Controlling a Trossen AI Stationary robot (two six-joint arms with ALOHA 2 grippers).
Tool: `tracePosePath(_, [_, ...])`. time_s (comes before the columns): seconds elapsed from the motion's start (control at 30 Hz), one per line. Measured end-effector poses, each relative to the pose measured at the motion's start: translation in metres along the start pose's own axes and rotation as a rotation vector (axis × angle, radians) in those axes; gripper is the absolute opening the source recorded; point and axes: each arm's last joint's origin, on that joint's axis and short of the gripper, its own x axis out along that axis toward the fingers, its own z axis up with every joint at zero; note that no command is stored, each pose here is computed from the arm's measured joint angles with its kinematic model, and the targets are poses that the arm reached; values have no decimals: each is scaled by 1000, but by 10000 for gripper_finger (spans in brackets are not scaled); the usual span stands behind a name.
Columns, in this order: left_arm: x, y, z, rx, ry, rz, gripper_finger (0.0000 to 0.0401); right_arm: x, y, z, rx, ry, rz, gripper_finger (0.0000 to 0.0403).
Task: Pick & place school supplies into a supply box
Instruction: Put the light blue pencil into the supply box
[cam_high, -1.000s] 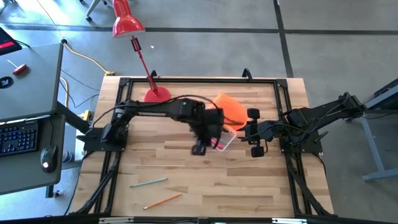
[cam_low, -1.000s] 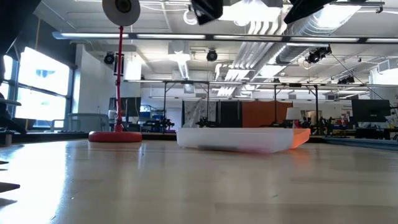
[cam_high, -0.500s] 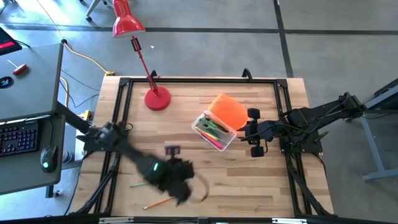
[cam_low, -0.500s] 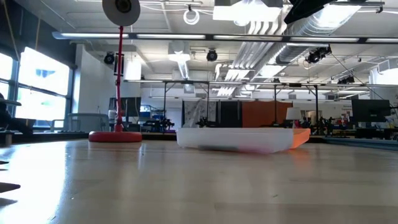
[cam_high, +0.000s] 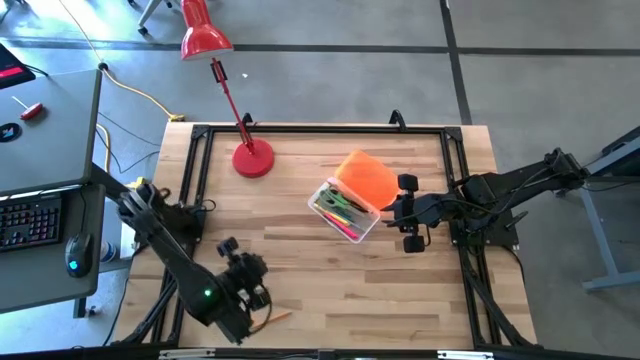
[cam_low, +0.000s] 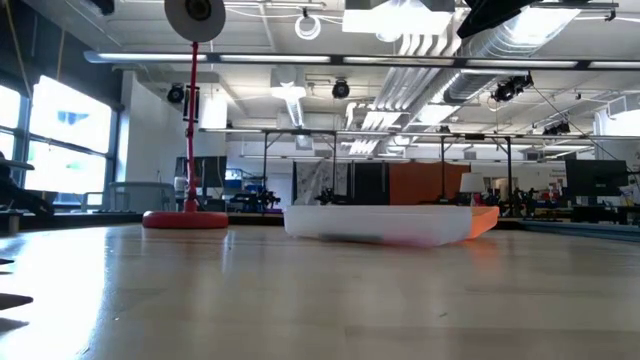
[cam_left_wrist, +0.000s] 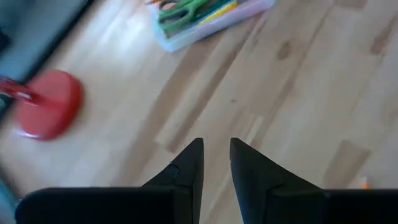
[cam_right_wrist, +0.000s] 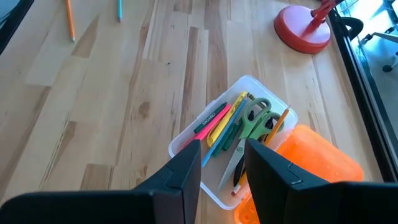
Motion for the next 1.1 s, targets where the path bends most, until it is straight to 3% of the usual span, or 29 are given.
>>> tracePosePath(0.2, [29, -8, -53, -64, -59, -173, 111, 0, 1, 0, 0, 1, 20, 103])
tracePosePath(0.33, [49, -11, -80, -113, -85, -208, 111, 5, 3, 5, 9, -34, 43, 103])
tracePosePath(0.53, [62, -9, -93, -204, -126, -210, 111, 47, 19, 19, -77, -63, 63, 103])
tracePosePath(0.63, [58, -16, -101, -228, -122, -292, 111, 66, 26, 19, -107, -36, 90, 103])
tracePosePath(0.77, [55, -29, -119, -202, -223, -431, 111, 79, 31, 16, -132, 3, 99, 103])
tracePosePath(0.9, [62, -24, -138, -230, -275, -462, 111, 81, 32, 16, -135, 8, 99, 103])
tracePosePath(1.1, [90, -6, -156, -242, -260, -408, 111, 81, 32, 16, -134, 2, 99, 103])
